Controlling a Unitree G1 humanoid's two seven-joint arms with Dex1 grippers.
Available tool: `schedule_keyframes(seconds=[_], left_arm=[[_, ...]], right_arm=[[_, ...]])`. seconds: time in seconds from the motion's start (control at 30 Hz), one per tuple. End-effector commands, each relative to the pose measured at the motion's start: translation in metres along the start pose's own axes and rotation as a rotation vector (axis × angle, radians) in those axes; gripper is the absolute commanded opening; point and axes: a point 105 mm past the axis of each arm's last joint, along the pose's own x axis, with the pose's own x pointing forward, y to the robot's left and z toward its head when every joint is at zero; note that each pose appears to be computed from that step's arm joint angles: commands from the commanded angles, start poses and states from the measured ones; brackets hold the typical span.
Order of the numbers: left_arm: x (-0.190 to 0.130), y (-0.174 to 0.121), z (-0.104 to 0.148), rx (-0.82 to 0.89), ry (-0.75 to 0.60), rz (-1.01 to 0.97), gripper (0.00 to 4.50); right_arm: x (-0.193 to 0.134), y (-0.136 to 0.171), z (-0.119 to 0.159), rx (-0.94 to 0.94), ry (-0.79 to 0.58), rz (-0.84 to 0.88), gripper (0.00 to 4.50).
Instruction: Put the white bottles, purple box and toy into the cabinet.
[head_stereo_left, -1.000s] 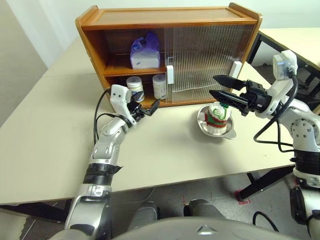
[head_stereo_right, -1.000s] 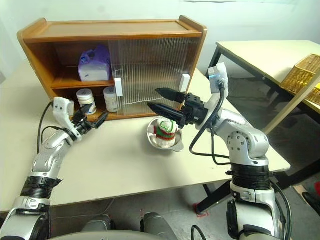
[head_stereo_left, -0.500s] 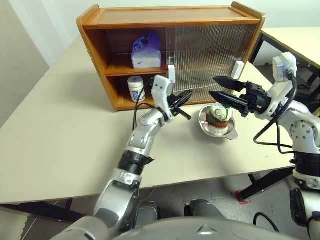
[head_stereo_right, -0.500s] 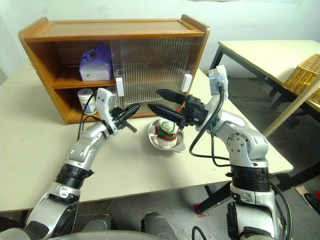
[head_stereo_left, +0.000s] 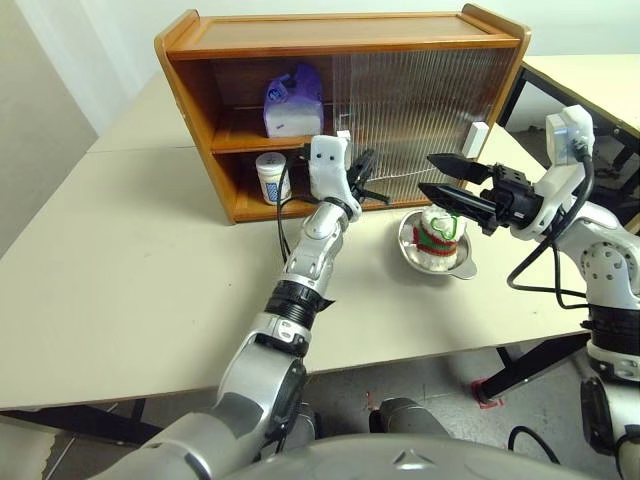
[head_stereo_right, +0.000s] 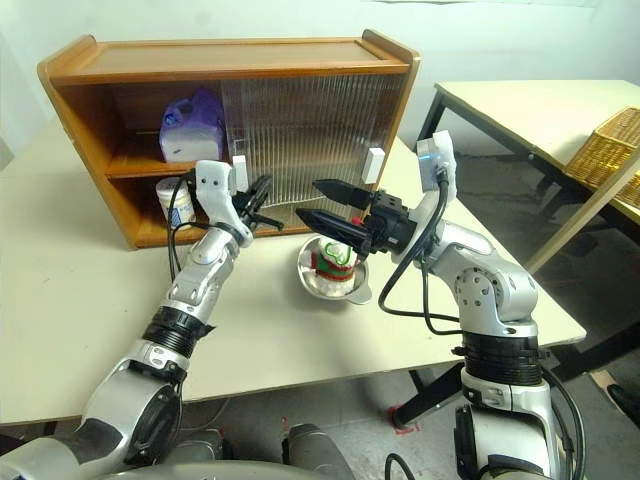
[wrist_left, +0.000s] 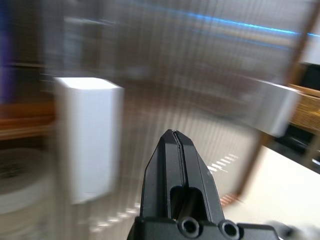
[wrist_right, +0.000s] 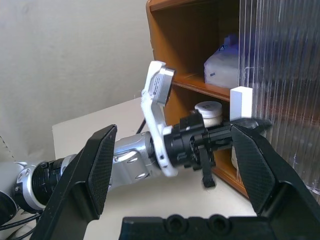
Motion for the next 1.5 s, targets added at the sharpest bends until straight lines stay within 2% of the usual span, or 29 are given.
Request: schedule_keyframes(seconds=[0.03, 0.47, 0.73, 1.17, 1.33, 1.5], left_arm=[[-0.003, 0.014, 0.007, 0.025, -0.045, 0.113, 0.02], [-0.025, 0.051, 0.019, 0.037, -0.080, 0.306, 0.02], [-0.045, 0.080, 0.008, 0.044, -0.018, 0.419, 0.02], [-0.082, 0.142, 0.013, 0.137, -0.020, 0.663, 0.02], [-0.085, 0.149, 0.021, 0.162, -0.047, 0.694, 0.02], [-0.083, 0.144, 0.019, 0.152, -0.043, 0.665, 0.02]], right_arm=[[-0.001, 0.001, 0.001, -0.011, 0.011, -0.001, 4.50], [0.002, 0.001, 0.001, -0.005, 0.013, 0.011, 4.50], [0.006, 0.001, 0.001, -0.002, 0.012, 0.020, 4.50], [0.010, 0.000, 0.001, 0.004, 0.012, 0.034, 4.50], [0.010, 0.000, 0.001, 0.005, 0.013, 0.039, 4.50], [0.010, -0.001, 0.001, 0.004, 0.014, 0.043, 4.50]])
